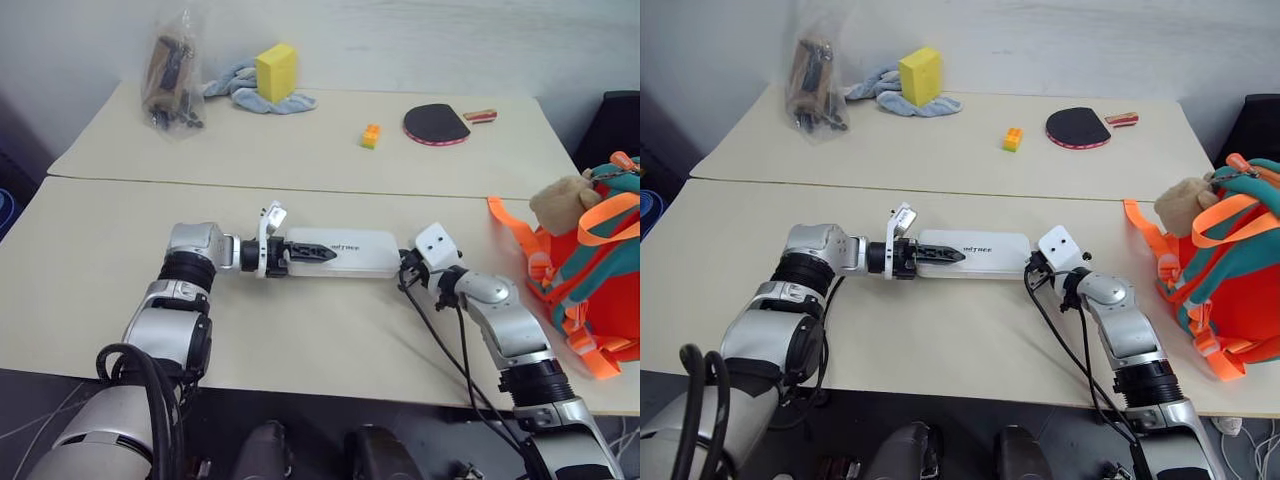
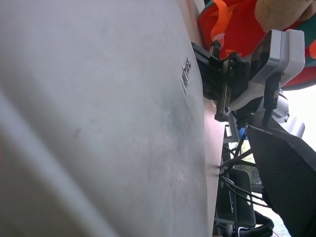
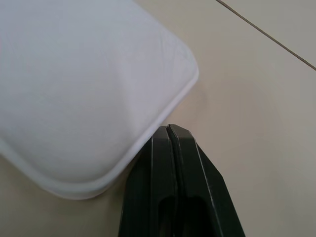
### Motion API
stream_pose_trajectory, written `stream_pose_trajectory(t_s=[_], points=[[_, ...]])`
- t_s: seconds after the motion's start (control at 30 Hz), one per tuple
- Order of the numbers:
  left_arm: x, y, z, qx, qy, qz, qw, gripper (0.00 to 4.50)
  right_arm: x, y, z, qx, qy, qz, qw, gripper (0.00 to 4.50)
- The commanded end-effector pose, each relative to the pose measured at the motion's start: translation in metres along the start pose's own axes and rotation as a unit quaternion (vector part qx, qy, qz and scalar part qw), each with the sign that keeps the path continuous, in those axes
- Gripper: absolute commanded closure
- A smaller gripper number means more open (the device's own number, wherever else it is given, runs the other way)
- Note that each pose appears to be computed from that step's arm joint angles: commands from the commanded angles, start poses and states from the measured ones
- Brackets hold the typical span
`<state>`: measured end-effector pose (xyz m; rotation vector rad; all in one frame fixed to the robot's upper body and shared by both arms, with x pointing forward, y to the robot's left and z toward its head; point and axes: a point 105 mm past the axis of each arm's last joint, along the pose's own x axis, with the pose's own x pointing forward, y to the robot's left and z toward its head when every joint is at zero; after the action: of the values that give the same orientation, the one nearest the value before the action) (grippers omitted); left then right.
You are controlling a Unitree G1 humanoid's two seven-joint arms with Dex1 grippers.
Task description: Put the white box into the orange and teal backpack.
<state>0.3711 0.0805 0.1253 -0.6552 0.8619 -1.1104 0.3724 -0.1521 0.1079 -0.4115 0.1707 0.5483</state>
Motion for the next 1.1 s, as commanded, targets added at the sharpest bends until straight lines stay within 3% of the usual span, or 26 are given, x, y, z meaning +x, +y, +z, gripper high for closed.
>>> stream_pose_trajectory(t_s=[0.03,0.27,0.53,0.67,0.93,1.0,1.1], points=[[-0.011,-0.003,0.005,-0.008,-0.01,-0.011,1.0,0.88,-0.004,0.002,-0.005,0.001,0.0,-0.002,1.0,4.5],[-0.023,-0.016,0.006,0.001,-0.011,-0.058,0.998,3.09,-0.011,0.005,-0.01,0.002,0.001,-0.005,1.0,4.5],[-0.015,-0.03,0.002,0.006,-0.014,-0.099,0.995,3.18,-0.042,-0.003,0.02,0.063,-0.078,-0.054,0.994,4.5],[-0.018,-0.066,0.015,0.025,-0.038,-0.174,0.984,3.18,-0.092,-0.001,0.027,0.128,-0.098,-0.072,0.984,3.61],[-0.018,-0.102,0.028,0.105,-0.062,-0.211,0.97,3.18,-0.203,0.022,0.019,0.179,-0.04,-0.099,0.978,0.89],[-0.017,-0.107,0.033,0.127,-0.07,-0.211,0.967,3.18,-0.23,0.005,0.012,0.188,-0.023,-0.169,0.967,0.22],[-0.014,-0.112,0.036,0.138,-0.075,-0.214,0.964,3.18,-0.251,-0.025,0.003,0.208,-0.017,-0.256,0.944,0.04]])
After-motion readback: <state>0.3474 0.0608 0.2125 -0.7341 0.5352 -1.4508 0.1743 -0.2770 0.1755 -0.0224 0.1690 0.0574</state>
